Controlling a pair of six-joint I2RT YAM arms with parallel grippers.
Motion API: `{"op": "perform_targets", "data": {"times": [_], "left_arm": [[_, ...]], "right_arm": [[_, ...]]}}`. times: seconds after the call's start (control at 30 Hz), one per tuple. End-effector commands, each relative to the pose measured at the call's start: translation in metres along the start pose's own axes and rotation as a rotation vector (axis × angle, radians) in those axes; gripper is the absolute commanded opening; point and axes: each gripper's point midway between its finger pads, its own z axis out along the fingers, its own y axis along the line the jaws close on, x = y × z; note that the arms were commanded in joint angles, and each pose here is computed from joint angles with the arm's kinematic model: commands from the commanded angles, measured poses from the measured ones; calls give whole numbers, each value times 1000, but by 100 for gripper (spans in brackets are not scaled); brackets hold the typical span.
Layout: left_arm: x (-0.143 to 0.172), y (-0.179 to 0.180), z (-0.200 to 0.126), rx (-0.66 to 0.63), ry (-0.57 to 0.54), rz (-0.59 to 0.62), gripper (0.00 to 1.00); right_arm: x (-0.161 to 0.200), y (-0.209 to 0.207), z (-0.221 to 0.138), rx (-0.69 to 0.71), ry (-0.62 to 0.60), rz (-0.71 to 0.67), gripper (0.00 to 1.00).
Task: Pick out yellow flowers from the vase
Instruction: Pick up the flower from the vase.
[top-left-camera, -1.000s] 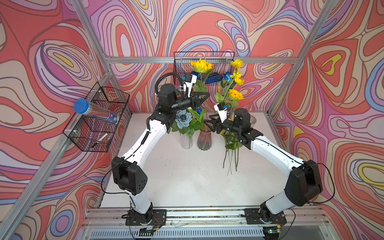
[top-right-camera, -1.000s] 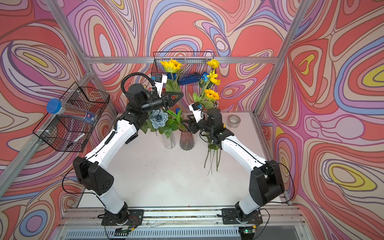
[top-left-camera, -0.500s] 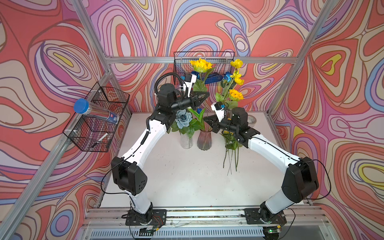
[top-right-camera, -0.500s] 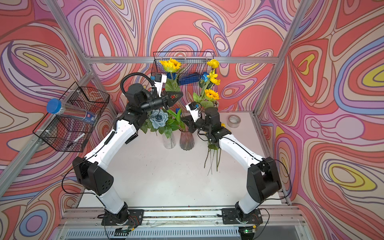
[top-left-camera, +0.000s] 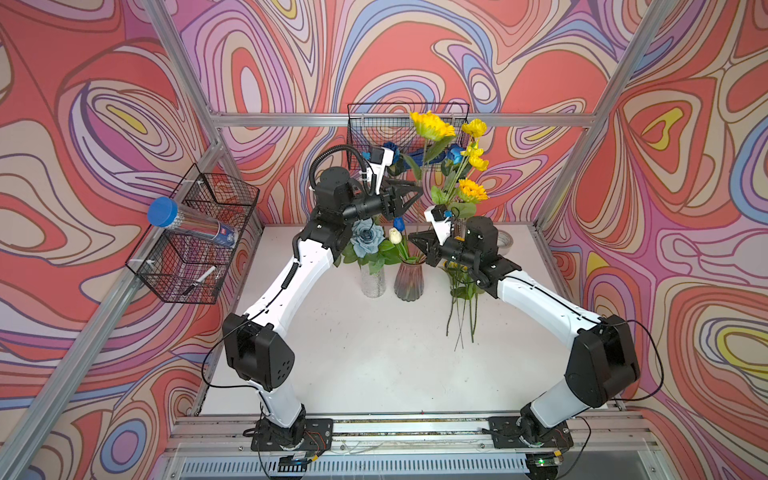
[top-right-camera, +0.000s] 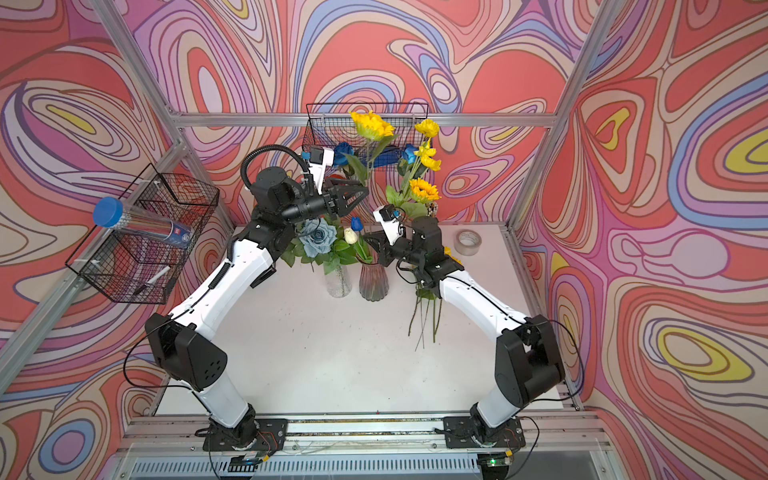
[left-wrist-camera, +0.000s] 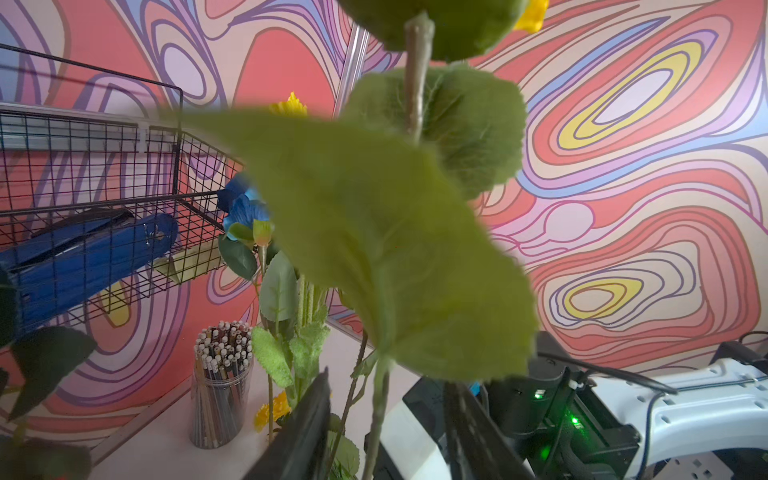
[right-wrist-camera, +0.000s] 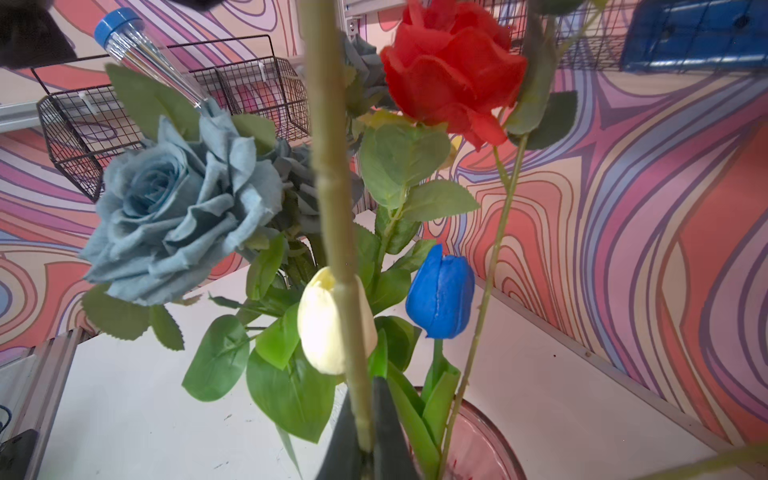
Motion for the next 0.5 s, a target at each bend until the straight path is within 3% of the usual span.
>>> {"op": "perform_targets", "data": {"times": [0.0,0.47], "left_arm": [[-13,-12,-5,7,-28,31,62],[-18,-21,-60,-236,-107,121,80]], "right_arm": [[-21,7,-12,1,-51,-21,0],[-95,43,-66,-23,-207,-83,0]]}}
